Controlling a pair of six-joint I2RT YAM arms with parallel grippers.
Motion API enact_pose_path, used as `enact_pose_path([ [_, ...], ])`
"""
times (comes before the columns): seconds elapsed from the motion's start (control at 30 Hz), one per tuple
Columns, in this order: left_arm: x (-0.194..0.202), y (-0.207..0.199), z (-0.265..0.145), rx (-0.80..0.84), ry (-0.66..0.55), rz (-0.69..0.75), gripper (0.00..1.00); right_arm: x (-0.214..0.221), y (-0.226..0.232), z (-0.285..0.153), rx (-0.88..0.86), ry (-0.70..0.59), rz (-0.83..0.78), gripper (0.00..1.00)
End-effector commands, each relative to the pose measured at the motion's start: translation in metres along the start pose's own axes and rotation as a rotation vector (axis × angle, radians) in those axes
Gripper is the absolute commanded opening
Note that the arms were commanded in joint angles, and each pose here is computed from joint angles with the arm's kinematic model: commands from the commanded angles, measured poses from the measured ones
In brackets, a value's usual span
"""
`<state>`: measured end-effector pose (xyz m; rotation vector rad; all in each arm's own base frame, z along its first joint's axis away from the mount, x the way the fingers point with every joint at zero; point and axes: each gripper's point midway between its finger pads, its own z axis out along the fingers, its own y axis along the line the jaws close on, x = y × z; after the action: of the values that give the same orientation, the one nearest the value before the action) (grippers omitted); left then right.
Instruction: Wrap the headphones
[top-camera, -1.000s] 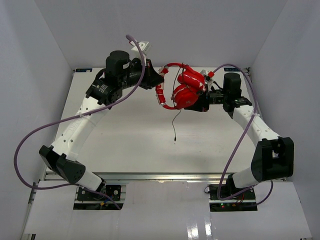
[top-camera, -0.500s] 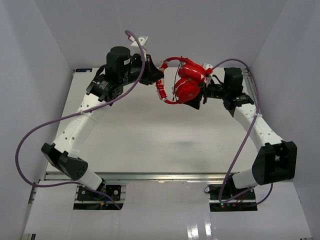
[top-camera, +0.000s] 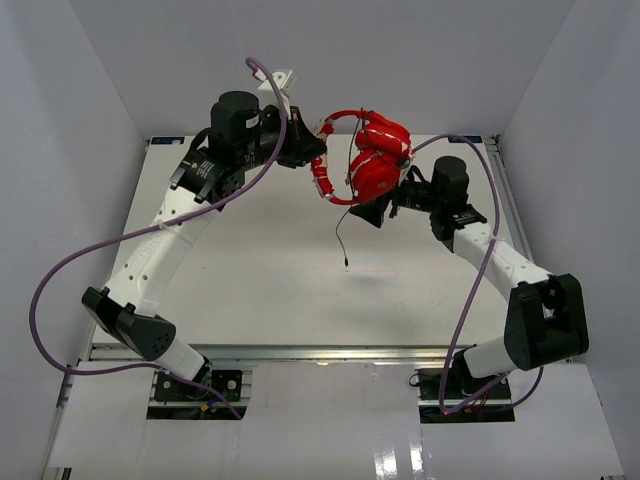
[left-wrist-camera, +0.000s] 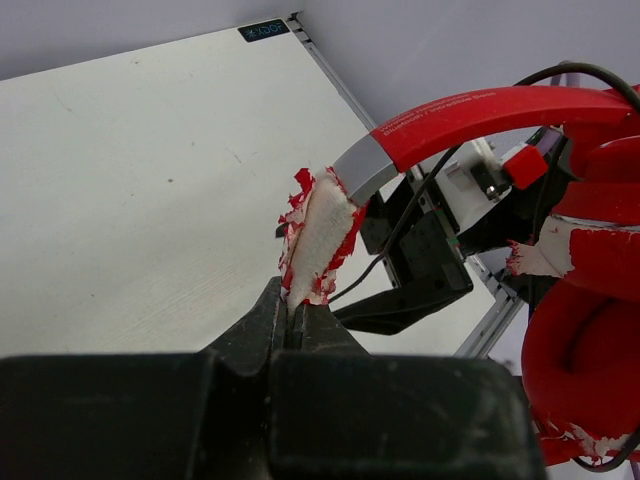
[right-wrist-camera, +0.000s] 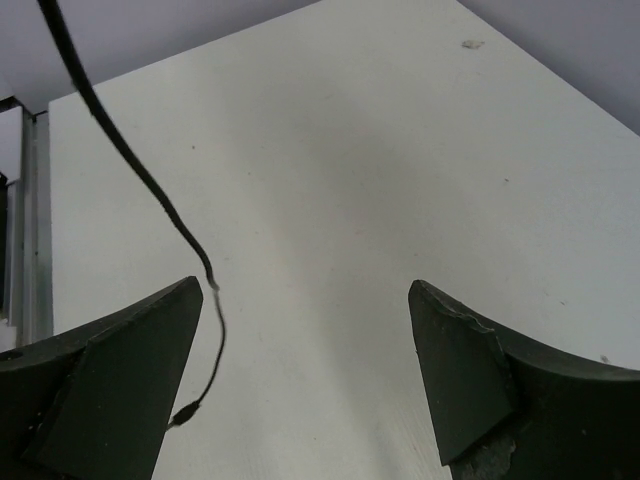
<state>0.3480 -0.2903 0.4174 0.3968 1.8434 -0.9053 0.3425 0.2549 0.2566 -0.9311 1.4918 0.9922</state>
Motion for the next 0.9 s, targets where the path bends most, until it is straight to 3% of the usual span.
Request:
enact_pose_path([
  [0.0, -0.044, -0.029, -0.026, 0.069, -0.125, -0.015, 0.00, -0.011, 0.056, 0.018, -0.312, -0.111, -0.071, 0.92],
  [0.17, -0.049, -0.034, -0.030, 0.081, -0.136, -0.017, 0.00, -0.015, 0.078, 0.040, -0.446, -0.148, -0.111, 1.00],
  [0.33, -0.050, -0.035, -0.033, 0.079, -0.141, -0.019, 0.00, -0.022, 0.066, 0.056, -0.377, -0.165, -0.083, 0.82],
  [0.53, -0.052, -0.035, -0.033, 0.076, -0.145, -0.018, 0.00, -0.016, 0.058, 0.057, -0.334, -0.152, -0.092, 0.78],
  [0.6, -0.053, -0.034, -0.034, 0.072, -0.148, -0.015, 0.00, -0.011, 0.058, 0.056, -0.337, -0.106, -0.145, 0.77],
  [0.77, -0.051, -0.027, -0.034, 0.039, -0.154, -0.004, 0.00, 0.052, 0.059, 0.031, -0.345, 0.195, -0.214, 0.75],
  [0.87, -0.049, -0.024, -0.033, 0.027, -0.151, 0.000, 0.00, 0.067, 0.067, 0.010, -0.316, 0.224, -0.264, 0.74],
])
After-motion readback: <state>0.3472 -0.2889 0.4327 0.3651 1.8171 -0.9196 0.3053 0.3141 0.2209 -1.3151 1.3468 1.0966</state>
